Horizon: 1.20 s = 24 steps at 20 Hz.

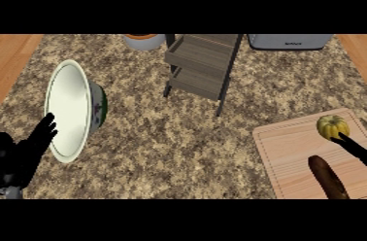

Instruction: Pick the sweet potato from the cutting board and place it in the tiered basket

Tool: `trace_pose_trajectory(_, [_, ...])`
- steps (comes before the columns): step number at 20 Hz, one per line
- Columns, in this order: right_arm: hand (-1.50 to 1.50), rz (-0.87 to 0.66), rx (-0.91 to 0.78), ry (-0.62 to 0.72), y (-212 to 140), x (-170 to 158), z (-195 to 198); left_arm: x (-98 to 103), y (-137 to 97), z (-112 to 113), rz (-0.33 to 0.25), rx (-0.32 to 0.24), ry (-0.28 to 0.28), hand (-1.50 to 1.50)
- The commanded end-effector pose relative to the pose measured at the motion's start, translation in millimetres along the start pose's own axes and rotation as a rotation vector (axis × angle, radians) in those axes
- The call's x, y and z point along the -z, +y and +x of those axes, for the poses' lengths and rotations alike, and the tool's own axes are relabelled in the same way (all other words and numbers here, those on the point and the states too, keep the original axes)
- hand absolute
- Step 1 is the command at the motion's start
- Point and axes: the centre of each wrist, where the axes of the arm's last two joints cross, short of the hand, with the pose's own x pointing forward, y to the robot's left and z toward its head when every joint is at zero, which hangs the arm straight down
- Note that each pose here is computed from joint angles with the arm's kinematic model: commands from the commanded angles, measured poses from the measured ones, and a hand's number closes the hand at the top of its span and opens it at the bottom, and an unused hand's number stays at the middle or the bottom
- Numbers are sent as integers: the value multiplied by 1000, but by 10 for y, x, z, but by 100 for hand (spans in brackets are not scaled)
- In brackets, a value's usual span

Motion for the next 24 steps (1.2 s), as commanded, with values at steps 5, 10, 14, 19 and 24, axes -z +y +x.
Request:
trace_pose_trajectory(5, [-150, 32, 3, 16, 165, 403, 45, -40, -90, -75, -7, 0, -8, 0])
trace_pose_trajectory(10, [-150, 39, 2, 11, 259, 304, 161, -45, 3, -201, -6, -7, 19, 0])
trace_pose_trajectory(14, [-150, 64, 12, 17, 571, 466, -18, -170, -5, -56, 2, -5, 10, 0])
trace_pose_trajectory(19, [150, 41, -23, -156, 465, 386, 90, 13, -27, -2, 9, -2, -3, 0])
trace_pose_trajectory(24, [150, -57, 6, -164, 559, 312, -50, -117, -180, -117, 14, -6, 15, 0])
